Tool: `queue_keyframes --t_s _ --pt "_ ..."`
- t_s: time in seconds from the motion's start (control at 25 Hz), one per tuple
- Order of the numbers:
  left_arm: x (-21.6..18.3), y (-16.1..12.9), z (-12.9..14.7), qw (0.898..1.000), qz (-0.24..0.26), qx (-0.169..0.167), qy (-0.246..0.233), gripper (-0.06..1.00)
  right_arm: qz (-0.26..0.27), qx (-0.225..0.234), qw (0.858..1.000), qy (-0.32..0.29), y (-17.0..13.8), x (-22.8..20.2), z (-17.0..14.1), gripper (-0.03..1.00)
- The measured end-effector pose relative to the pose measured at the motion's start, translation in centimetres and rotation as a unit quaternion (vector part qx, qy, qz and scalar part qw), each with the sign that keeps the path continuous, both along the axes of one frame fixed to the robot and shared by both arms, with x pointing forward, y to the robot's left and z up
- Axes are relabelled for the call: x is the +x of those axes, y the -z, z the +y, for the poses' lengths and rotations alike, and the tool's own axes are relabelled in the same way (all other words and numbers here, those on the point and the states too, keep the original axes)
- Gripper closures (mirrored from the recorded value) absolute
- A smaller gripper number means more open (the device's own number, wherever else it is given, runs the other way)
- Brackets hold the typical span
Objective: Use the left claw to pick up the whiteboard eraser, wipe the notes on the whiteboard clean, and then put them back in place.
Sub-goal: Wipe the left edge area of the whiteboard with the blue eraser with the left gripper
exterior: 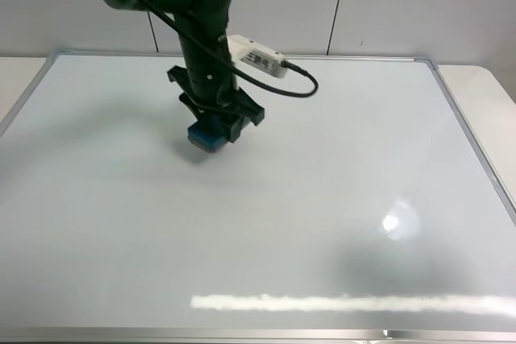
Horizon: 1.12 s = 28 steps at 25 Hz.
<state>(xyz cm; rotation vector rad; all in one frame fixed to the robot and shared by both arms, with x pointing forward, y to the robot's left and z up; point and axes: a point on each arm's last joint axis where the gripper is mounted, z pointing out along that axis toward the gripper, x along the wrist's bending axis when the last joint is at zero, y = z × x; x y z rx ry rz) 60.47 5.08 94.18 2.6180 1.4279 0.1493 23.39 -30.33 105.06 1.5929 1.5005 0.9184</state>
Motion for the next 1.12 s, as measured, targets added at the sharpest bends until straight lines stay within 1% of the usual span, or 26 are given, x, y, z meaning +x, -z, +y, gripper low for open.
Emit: queue_keyframes --t_s 0.24,0.36,0.48,0.68,0.72,0.76,0.8,1.0,1.12 --pt "1.5 -4.1 6.1 0.998 -0.011 0.023 -0.056 0.4 0.0 0.0 1.0 0.0 0.0 0.0 0.0 -0.02" --pt "1.2 -6.0 9.2 0.996 -0.023 0.024 -0.082 0.4 0.0 0.0 1.0 0.0 0.0 0.0 0.0 -0.02" --pt "0.1 -7.5 12.4 0.993 -0.029 0.024 -0.109 0.4 0.0 0.0 1.0 0.0 0.0 0.0 0.0 -0.02" --pt "-2.2 -8.8 17.4 0.988 -0.038 0.024 -0.15 0.4 0.0 0.0 1.0 0.0 0.0 0.0 0.0 -0.02" --pt "-2.9 -8.8 18.3 0.987 -0.037 0.026 -0.154 0.4 0.0 0.0 1.0 0.0 0.0 0.0 0.0 -0.02" --pt "-4.1 -8.9 20.1 0.985 -0.042 0.026 -0.168 0.4 0.0 0.0 1.0 0.0 0.0 0.0 0.0 -0.02" --pt "-4.8 -9.0 21.0 0.983 -0.044 0.026 -0.176 0.4 0.0 0.0 1.0 0.0 0.0 0.0 0.0 -0.02" --pt "-8.6 -8.7 24.7 0.972 -0.075 0.016 -0.222 0.4 0.0 0.0 1.0 0.0 0.0 0.0 0.0 -0.02" --pt "-10.6 -8.6 26.0 0.965 -0.099 0.007 -0.242 0.4 0.0 0.0 1.0 0.0 0.0 0.0 0.0 -0.02"
